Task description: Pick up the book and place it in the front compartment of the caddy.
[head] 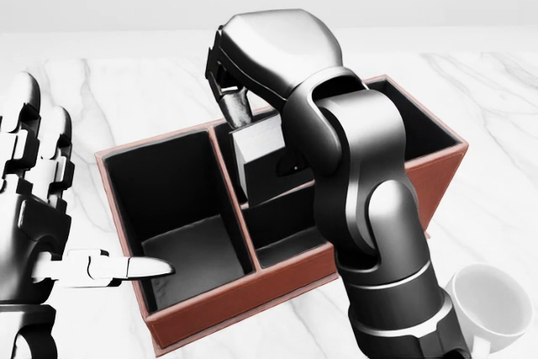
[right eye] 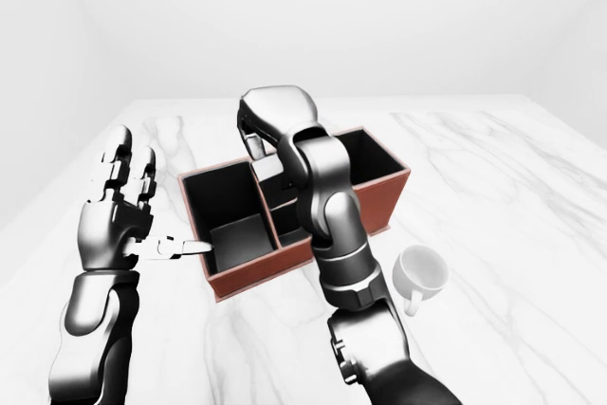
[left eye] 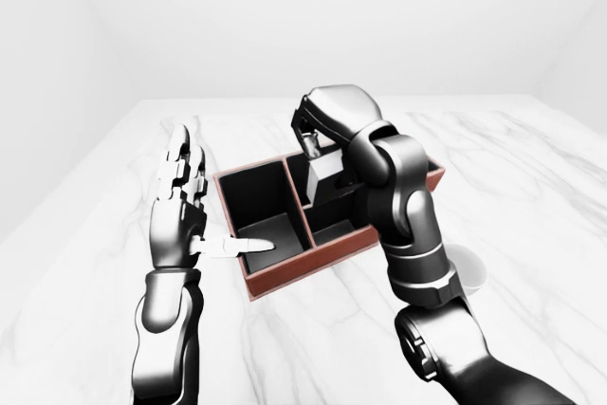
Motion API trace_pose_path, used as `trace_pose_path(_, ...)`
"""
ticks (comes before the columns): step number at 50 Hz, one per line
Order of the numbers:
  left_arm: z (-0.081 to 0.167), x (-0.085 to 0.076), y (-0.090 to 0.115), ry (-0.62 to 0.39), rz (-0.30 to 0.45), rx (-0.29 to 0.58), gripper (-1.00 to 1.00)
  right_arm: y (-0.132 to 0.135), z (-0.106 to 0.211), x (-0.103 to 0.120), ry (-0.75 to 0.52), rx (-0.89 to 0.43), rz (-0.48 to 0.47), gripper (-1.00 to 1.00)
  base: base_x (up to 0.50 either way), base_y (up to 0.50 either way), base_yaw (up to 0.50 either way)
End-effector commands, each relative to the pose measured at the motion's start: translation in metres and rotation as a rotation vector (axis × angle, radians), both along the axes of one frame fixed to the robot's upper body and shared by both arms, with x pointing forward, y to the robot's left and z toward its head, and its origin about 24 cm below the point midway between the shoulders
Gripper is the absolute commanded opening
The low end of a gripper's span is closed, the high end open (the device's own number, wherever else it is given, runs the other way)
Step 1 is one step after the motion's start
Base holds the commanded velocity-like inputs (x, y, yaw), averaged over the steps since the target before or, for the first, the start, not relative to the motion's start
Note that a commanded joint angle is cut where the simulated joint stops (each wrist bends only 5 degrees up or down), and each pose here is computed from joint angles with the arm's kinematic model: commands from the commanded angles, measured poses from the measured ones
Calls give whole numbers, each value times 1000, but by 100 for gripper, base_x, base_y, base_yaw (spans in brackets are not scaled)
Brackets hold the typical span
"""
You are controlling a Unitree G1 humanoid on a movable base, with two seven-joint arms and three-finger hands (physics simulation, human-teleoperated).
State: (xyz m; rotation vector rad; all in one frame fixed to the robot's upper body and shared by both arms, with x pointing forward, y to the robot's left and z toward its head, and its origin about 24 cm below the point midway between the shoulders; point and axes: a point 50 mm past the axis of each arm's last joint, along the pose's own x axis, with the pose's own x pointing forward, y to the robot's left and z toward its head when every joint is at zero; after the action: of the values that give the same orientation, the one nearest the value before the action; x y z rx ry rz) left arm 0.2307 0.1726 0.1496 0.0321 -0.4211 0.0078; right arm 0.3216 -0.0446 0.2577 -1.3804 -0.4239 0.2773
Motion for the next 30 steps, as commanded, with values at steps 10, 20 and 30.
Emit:
trace_pose_path(10, -2, 1, 0, 10, -1, 0, 100, 1, 6, 12, -7, 2, -4, -100, 0, 0, 0)
trace_pose_path(20, 0, 0, 0, -1, -1, 0, 100, 4, 16, 15, -24, 8, 6, -100, 0, 0, 0)
trace_pose_path(30, 0, 0, 0, 1, -1, 0, 100, 8, 17, 17, -25, 14, 18, -100, 0, 0, 0)
